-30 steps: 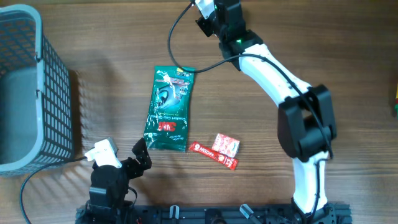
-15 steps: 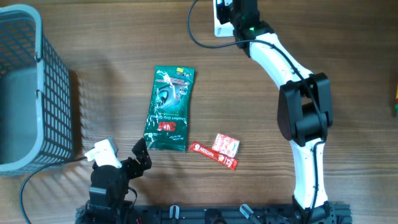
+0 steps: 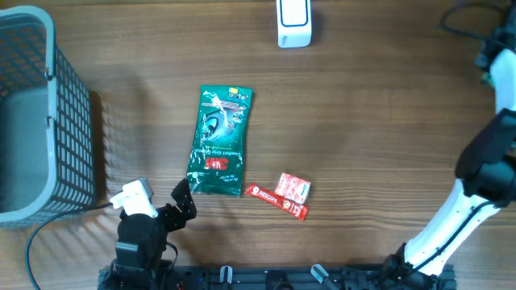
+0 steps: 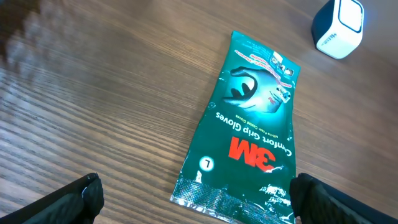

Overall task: Scan the item barcode
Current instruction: 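Carry the wipes pack with the right gripper off to the right side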

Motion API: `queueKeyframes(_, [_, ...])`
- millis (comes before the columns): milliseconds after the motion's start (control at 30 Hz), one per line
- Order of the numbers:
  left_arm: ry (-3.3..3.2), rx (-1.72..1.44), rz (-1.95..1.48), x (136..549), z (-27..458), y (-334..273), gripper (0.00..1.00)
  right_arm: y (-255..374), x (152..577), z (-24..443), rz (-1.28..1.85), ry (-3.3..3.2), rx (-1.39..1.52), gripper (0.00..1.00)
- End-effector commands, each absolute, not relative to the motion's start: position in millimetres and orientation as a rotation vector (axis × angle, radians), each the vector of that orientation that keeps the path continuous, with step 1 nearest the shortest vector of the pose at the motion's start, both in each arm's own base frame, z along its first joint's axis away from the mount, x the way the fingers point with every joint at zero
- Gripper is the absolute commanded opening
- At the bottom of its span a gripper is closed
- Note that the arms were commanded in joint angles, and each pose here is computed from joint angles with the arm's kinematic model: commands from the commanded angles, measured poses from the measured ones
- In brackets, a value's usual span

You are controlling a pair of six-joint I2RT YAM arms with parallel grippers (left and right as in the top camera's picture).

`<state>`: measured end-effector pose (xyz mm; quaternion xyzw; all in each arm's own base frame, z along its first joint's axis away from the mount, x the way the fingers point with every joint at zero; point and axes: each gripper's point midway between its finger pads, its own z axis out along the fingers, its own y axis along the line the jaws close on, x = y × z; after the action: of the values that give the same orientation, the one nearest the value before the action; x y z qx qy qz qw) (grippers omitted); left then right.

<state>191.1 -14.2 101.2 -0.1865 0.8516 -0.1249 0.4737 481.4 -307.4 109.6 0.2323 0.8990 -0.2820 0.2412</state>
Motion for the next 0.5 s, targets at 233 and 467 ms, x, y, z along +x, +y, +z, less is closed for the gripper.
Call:
queueKeyframes(233, [2.085, -0.446, -0.314, 191.1, 99.8, -16.3, 1.0, -249.0, 496.8, 196.3, -0.242, 2.243, 0.792, 1.0])
queueKeyframes(467, [2.085, -0.446, -0.314, 191.1, 99.8, -16.3, 1.0, -81.3, 438.3, 348.4, 0.269, 2.115, 0.705, 1.0])
